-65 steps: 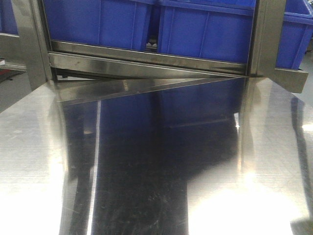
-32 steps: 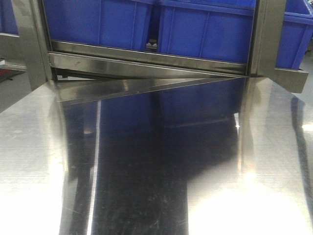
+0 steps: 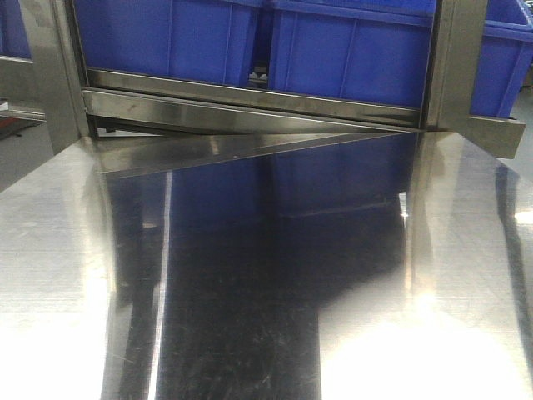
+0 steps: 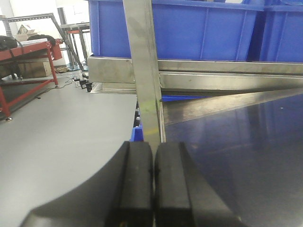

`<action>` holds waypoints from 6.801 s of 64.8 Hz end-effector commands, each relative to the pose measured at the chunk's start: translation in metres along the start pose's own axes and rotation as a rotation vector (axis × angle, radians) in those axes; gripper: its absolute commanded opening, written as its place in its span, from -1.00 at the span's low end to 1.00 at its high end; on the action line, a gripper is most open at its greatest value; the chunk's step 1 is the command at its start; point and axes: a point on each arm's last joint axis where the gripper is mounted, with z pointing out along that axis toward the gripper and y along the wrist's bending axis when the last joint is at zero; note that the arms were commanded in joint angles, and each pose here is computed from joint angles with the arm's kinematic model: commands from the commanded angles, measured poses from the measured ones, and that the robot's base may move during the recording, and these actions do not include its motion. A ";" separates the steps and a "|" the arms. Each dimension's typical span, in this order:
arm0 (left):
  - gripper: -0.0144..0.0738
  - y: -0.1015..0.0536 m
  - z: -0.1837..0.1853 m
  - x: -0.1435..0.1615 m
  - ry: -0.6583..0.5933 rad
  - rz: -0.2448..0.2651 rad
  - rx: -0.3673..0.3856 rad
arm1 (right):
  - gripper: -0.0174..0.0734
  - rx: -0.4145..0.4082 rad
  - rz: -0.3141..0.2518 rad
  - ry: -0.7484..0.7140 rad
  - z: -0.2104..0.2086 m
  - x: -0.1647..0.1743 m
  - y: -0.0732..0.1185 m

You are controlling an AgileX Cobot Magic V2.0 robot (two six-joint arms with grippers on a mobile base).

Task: Place yellow foam block on left shelf second layer
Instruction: 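Hold the cube in the right gripper while the base starts moving, then drive the base backward and turn down the aisle holding the cube, then drive the base along the aisle toward the shelves of blue bins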

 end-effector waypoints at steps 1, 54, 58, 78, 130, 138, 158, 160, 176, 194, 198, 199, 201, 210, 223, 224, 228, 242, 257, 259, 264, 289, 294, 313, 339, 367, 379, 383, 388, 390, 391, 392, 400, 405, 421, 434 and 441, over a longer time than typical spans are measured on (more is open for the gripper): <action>-0.36 -0.001 -0.001 -0.001 -0.079 -0.011 0.005 | 0.40 0.006 -0.018 -0.121 -0.002 -0.019 -0.001; -0.36 -0.001 -0.001 -0.001 -0.079 -0.011 0.005 | 0.40 0.006 -0.018 -0.121 -0.002 -0.019 -0.001; -0.36 -0.001 -0.001 -0.001 -0.079 -0.011 0.005 | 0.40 0.006 -0.018 -0.121 -0.002 -0.019 -0.001; -0.36 -0.001 -0.001 -0.001 -0.079 -0.011 0.005 | 0.40 0.006 -0.018 -0.121 -0.002 -0.019 -0.001; -0.36 -0.001 -0.001 -0.001 -0.079 -0.011 0.005 | 0.40 0.006 -0.018 -0.121 -0.002 -0.019 -0.001; -0.36 -0.001 -0.001 -0.001 -0.079 -0.011 0.005 | 0.40 0.006 -0.018 -0.121 -0.002 -0.019 -0.001; -0.36 -0.001 -0.001 -0.001 -0.079 -0.011 0.005 | 0.40 0.006 -0.018 -0.121 -0.002 -0.019 -0.001; -0.36 -0.001 -0.001 -0.001 -0.079 -0.011 0.005 | 0.40 0.006 -0.018 -0.121 -0.002 -0.019 -0.001; -0.36 -0.001 -0.001 -0.001 -0.079 -0.011 0.005 | 0.40 0.006 -0.018 -0.121 -0.002 -0.019 -0.001; -0.36 -0.001 -0.001 -0.001 -0.079 -0.011 0.005 | 0.40 0.006 -0.018 -0.121 -0.002 -0.019 -0.001; -0.36 -0.001 -0.001 -0.001 -0.079 -0.011 0.005 | 0.40 0.006 -0.018 -0.121 -0.002 -0.019 -0.001; -0.36 -0.001 -0.001 -0.001 -0.079 -0.011 0.005 | 0.40 0.006 -0.018 -0.121 -0.002 -0.019 -0.001; -0.36 -0.001 -0.001 -0.001 -0.079 -0.011 0.005 | 0.40 0.006 -0.018 -0.121 -0.002 -0.019 -0.001; -0.36 -0.001 -0.001 -0.001 -0.079 -0.011 0.005 | 0.40 0.006 -0.018 -0.121 -0.002 -0.019 -0.001; -0.36 -0.001 -0.001 -0.001 -0.079 -0.011 0.005 | 0.40 0.006 -0.018 -0.121 -0.002 -0.019 -0.001; -0.36 -0.001 -0.001 -0.001 -0.079 -0.011 0.005 | 0.40 0.006 -0.018 -0.121 -0.002 -0.019 -0.001; -0.36 -0.001 -0.001 -0.001 -0.079 -0.011 0.005 | 0.40 0.006 -0.018 -0.121 -0.002 -0.019 -0.001; -0.36 -0.001 -0.001 -0.001 -0.079 -0.011 0.005 | 0.40 0.006 -0.018 -0.121 -0.002 -0.019 -0.001; -0.36 -0.001 -0.001 -0.001 -0.079 -0.011 0.005 | 0.40 0.006 -0.018 -0.121 -0.002 -0.019 -0.001; -0.36 -0.001 -0.001 -0.001 -0.079 -0.011 0.005 | 0.40 0.006 -0.018 -0.121 -0.002 -0.019 -0.001; -0.36 -0.001 -0.001 -0.001 -0.079 -0.011 0.005 | 0.40 0.006 -0.018 -0.121 -0.002 -0.019 -0.001; -0.36 -0.001 -0.001 -0.001 -0.079 -0.011 0.005 | 0.40 0.006 -0.018 -0.121 -0.002 -0.019 -0.001; -0.36 -0.001 -0.001 -0.001 -0.079 -0.011 0.005 | 0.40 0.006 -0.018 -0.121 -0.002 -0.019 -0.001; -0.36 -0.001 -0.001 -0.001 -0.079 -0.011 0.005 | 0.40 0.006 -0.018 -0.121 -0.002 -0.019 -0.001; -0.36 -0.001 -0.001 -0.001 -0.079 -0.011 0.005 | 0.40 0.006 -0.018 -0.114 -0.001 -0.018 -0.001; -0.36 -0.001 -0.001 -0.001 -0.079 -0.011 0.005 | 0.40 0.006 -0.018 -0.114 -0.001 -0.018 -0.001; -0.36 -0.001 -0.001 -0.001 -0.079 -0.011 0.005 | 0.40 0.006 -0.018 -0.114 -0.001 -0.018 -0.001; -0.36 -0.001 -0.001 -0.001 -0.079 -0.011 0.005 | 0.40 0.006 -0.018 -0.114 -0.001 -0.018 -0.001; -0.36 -0.001 -0.001 -0.001 -0.079 -0.011 0.005 | 0.40 0.006 -0.018 -0.114 -0.001 -0.018 -0.001; -0.36 -0.001 -0.001 -0.001 -0.079 -0.011 0.005 | 0.40 0.006 -0.018 -0.114 -0.001 -0.018 -0.001; -0.36 -0.001 -0.001 -0.001 -0.079 -0.011 0.005 | 0.40 0.006 -0.018 -0.114 -0.001 -0.018 -0.001; -0.36 -0.001 -0.001 -0.001 -0.079 -0.011 0.005 | 0.40 0.006 -0.018 -0.114 -0.001 -0.018 -0.001; -0.36 -0.001 -0.001 -0.001 -0.079 -0.011 0.005 | 0.40 0.006 -0.018 -0.114 -0.001 -0.018 -0.001; -0.36 -0.001 -0.001 -0.001 -0.079 -0.011 0.005 | 0.40 0.006 -0.018 -0.114 -0.001 -0.018 -0.001; -0.36 -0.001 -0.001 -0.001 -0.079 -0.011 0.005 | 0.40 0.006 -0.018 -0.114 -0.001 -0.018 -0.001; -0.36 -0.001 -0.001 -0.001 -0.077 -0.011 0.005 | 0.40 0.006 -0.018 -0.114 -0.001 -0.018 -0.001; -0.36 -0.001 -0.001 -0.001 -0.077 -0.011 0.005 | 0.40 0.006 -0.018 -0.114 -0.001 -0.018 -0.001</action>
